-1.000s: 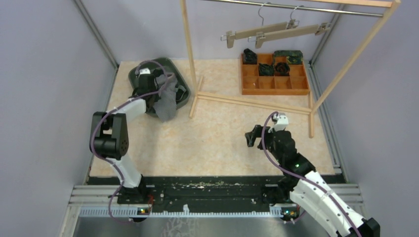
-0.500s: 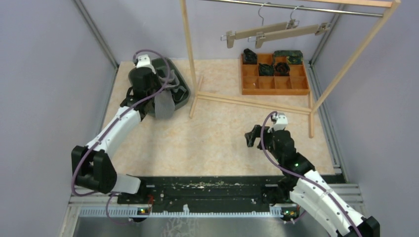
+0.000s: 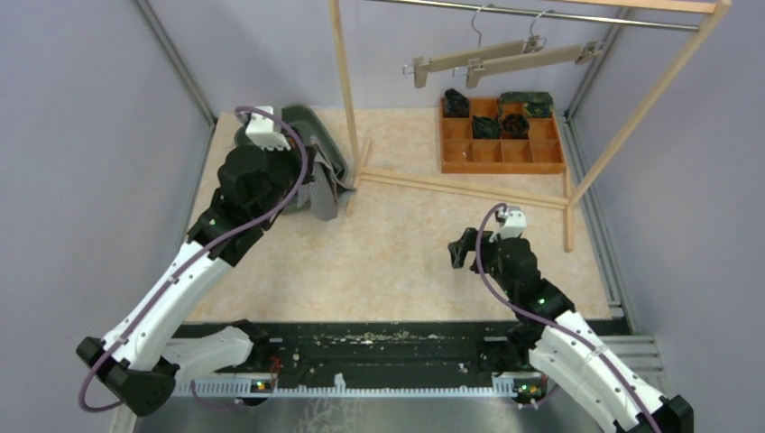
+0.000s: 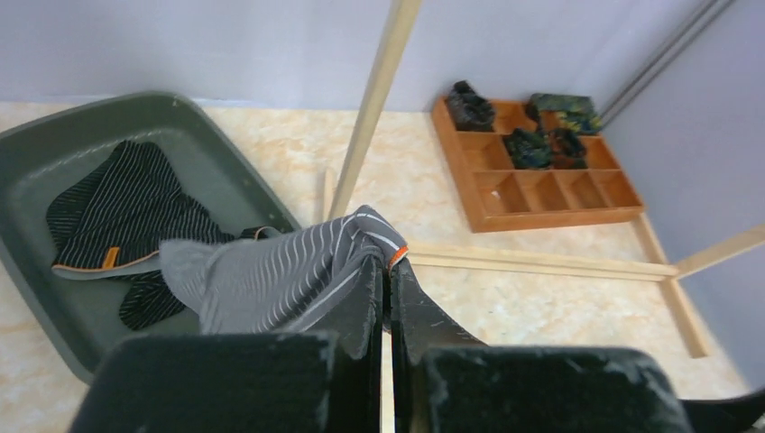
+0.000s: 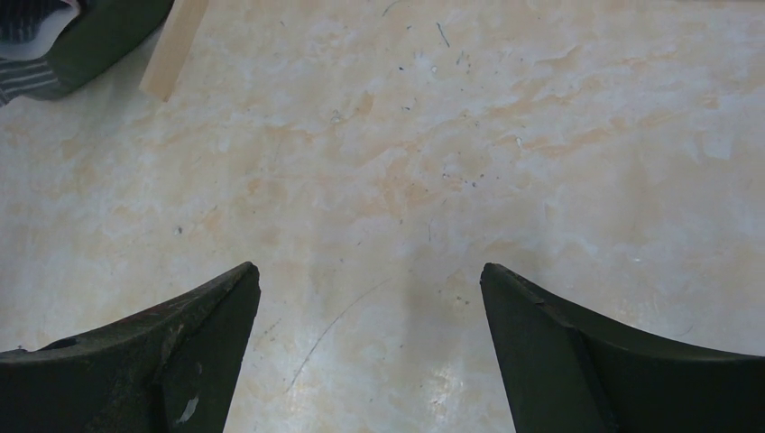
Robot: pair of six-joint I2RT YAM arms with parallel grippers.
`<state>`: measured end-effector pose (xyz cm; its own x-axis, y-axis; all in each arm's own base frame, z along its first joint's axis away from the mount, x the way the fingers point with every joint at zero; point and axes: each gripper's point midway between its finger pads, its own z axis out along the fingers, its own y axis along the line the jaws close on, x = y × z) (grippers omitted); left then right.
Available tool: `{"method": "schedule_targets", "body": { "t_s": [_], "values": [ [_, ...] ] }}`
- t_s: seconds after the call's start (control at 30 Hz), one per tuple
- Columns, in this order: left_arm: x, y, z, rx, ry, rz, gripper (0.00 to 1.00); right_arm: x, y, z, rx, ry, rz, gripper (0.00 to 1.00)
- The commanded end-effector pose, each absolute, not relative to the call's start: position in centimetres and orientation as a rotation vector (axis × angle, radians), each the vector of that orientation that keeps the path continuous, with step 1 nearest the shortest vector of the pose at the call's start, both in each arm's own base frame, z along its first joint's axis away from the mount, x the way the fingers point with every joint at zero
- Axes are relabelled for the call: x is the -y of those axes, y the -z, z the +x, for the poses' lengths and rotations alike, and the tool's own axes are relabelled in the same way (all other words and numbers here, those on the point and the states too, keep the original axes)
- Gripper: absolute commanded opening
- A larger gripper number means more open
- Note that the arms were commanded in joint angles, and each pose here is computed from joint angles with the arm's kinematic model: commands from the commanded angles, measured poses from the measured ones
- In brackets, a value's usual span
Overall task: Clip the underwear to the hanger
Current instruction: Pick up the underwear from the bin, then flatten out the underwear at the center of the board.
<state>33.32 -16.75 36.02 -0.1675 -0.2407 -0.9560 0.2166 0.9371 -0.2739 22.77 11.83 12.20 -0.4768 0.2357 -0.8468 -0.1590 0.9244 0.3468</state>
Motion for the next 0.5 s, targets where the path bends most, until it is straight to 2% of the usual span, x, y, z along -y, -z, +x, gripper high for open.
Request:
{"method": "schedule_targets", "body": {
  "t_s": [0.0, 0.23, 0.47],
  "values": [
    [17.2, -39.4, 31.2, -1.636, 0.499, -0.005, 0.00, -11.8, -13.8, 23.4, -1.958, -0.464, 0.069, 0.93],
    [19.5, -41.3, 29.3, -1.607, 0.646, 0.084, 0.00, -12.0, -13.2, 23.5, -1.975, -0.466, 0.066, 0.93],
    [21.7, -40.6, 28.3, -1.622, 0.746, 0.161, 0.00, -12.5, -13.7, 23.6, -1.967, -0.490, 0.038, 0.92]
  ]
}}
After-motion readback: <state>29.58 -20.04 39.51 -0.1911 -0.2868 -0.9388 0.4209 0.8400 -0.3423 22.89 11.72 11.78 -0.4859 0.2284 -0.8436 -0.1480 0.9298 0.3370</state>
